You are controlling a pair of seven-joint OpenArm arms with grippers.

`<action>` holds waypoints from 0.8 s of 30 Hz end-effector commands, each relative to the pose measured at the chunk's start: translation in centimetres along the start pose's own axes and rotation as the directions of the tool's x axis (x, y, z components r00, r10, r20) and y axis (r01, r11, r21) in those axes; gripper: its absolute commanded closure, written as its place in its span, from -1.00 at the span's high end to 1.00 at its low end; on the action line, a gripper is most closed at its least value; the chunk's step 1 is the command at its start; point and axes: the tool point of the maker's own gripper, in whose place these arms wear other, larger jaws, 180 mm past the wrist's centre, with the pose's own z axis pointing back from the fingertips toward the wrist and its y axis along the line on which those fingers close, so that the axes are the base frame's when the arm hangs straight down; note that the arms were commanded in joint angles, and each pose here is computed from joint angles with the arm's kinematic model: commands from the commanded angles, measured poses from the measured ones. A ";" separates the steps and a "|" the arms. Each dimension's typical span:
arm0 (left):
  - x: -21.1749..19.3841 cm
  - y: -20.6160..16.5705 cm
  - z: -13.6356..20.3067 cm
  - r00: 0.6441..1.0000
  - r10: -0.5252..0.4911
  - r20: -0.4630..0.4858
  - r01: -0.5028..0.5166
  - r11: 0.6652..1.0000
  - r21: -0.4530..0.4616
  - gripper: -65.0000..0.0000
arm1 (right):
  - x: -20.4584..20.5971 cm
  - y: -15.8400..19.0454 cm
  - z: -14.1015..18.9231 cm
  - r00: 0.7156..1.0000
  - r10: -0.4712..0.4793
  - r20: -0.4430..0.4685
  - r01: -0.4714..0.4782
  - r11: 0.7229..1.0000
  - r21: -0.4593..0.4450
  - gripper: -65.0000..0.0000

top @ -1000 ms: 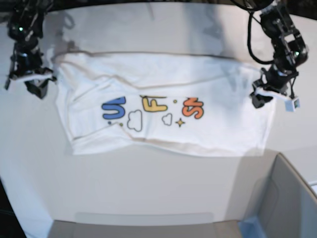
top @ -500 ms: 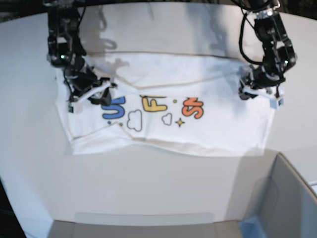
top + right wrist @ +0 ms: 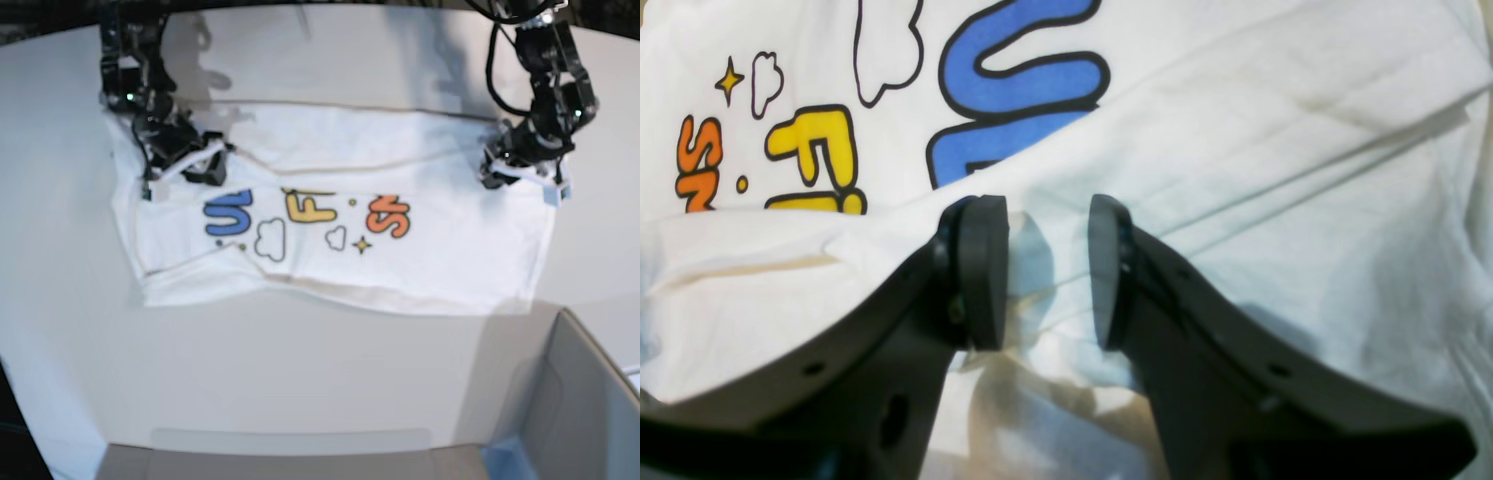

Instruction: Layout the t-shirt on the table in an organized manner, then fold the t-shirt properly

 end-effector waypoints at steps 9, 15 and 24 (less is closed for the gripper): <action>-4.7 2.2 1.6 0.990 -0.009 -0.140 0.018 0.998 0.063 -0.40 | 0.4 -7.1 3.3 0.997 -0.070 0.039 0.076 0.980 -0.182 -0.35; -4.1 -0.8 3.9 0.993 -0.074 -0.093 0.075 0.997 0.012 -0.40 | 1.4 -7.9 5.3 0.997 -0.042 0.072 0.056 0.977 -0.207 -0.35; -0.9 -3.9 5.4 0.990 -0.138 0.022 0.139 0.990 -0.034 -0.40 | 4.7 -4.2 7.8 0.984 0.032 0.176 -0.005 0.989 -0.147 -0.35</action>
